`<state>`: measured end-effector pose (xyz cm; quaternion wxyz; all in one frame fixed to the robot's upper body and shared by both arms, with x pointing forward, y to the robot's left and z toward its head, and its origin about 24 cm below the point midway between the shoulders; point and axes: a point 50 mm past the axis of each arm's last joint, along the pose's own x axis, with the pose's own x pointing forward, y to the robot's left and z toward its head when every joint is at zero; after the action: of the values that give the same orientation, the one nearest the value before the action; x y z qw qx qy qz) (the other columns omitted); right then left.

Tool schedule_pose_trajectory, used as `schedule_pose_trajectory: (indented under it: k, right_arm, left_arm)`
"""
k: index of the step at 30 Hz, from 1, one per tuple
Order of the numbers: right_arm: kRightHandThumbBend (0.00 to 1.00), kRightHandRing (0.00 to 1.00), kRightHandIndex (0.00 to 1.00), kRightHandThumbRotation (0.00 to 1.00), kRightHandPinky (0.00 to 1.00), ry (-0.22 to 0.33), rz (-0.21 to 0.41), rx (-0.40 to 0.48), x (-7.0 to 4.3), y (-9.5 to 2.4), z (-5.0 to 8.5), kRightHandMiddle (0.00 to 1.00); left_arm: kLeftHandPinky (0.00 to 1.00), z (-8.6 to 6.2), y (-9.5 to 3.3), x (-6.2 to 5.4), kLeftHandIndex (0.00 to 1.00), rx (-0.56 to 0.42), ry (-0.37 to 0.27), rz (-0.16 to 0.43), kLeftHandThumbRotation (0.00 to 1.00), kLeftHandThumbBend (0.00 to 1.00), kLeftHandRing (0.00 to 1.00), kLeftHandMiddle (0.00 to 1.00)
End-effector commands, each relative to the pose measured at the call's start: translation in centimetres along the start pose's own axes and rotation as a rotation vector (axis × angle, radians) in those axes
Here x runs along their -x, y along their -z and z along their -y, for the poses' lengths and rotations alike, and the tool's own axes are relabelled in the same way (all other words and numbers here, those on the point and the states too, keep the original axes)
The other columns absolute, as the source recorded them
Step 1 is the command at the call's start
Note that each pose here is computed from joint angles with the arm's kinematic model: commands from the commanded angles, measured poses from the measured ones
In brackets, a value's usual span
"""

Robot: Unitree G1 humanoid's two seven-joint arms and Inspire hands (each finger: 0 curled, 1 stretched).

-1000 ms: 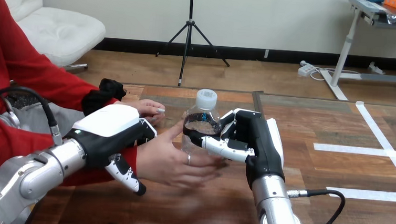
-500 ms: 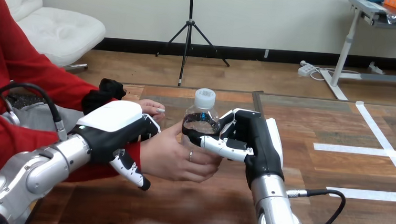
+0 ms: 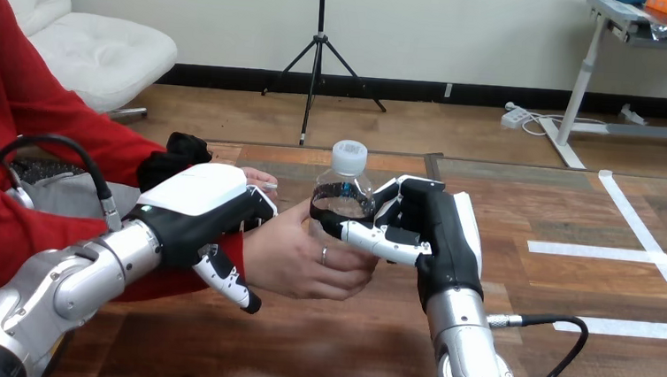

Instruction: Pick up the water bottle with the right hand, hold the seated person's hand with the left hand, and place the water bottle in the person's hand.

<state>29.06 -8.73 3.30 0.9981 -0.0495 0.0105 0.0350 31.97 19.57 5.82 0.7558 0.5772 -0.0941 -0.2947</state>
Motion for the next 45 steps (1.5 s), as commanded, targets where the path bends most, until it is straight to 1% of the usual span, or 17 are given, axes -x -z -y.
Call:
schedule_pose_trajectory:
  k: [1, 6, 20, 30, 35, 39, 41, 45]
  right_arm:
    - [0.64, 0.11, 0.15, 0.00, 0.06, -0.046, 0.099, -0.071, -0.3, -2.8, -2.5, 0.15]
    - [0.64, 0.11, 0.15, 0.00, 0.06, -0.046, 0.092, -0.062, -0.3, -2.7, -2.4, 0.15]
    - [0.63, 0.11, 0.16, 0.00, 0.06, -0.038, 0.088, -0.031, -0.5, -2.5, -2.1, 0.16]
    - [0.64, 0.13, 0.17, 0.00, 0.07, -0.039, 0.085, -0.033, -0.6, -2.5, -1.9, 0.18]
    - [0.68, 0.16, 0.21, 0.00, 0.10, -0.036, 0.077, -0.033, -0.7, -2.5, -1.8, 0.21]
    - [0.71, 0.19, 0.24, 0.00, 0.12, -0.032, 0.072, -0.057, -0.7, -2.6, -1.6, 0.24]
    - [0.73, 0.21, 0.28, 0.00, 0.15, -0.027, 0.071, -0.065, -0.7, -2.6, -1.6, 0.27]
    - [0.74, 0.24, 0.32, 0.02, 0.18, -0.023, 0.070, -0.046, -0.7, -2.6, -1.2, 0.31]
  left_arm:
    - [0.22, -2.8, -2.5, -2.1, 0.41, -0.039, -0.101, 0.129, 0.03, 0.86, 0.28, 0.36]
    - [0.21, -2.9, -2.5, -2.2, 0.41, -0.049, -0.103, 0.130, 0.03, 0.86, 0.28, 0.36]
    - [0.21, -2.9, -2.3, -2.0, 0.41, -0.033, -0.114, 0.132, 0.03, 0.86, 0.28, 0.36]
    - [0.22, -2.8, -2.2, -1.8, 0.42, -0.036, -0.114, 0.132, 0.03, 0.87, 0.29, 0.37]
    - [0.23, -2.8, -2.2, -1.7, 0.42, -0.038, -0.119, 0.136, 0.04, 0.86, 0.30, 0.38]
    - [0.25, -2.7, -2.1, -1.7, 0.43, -0.039, -0.120, 0.133, 0.06, 0.86, 0.32, 0.39]
    - [0.27, -2.7, -2.1, -1.6, 0.45, -0.041, -0.124, 0.134, 0.08, 0.86, 0.34, 0.41]
    - [0.30, -2.6, -1.9, -1.5, 0.47, -0.029, -0.135, 0.131, 0.12, 0.85, 0.36, 0.43]
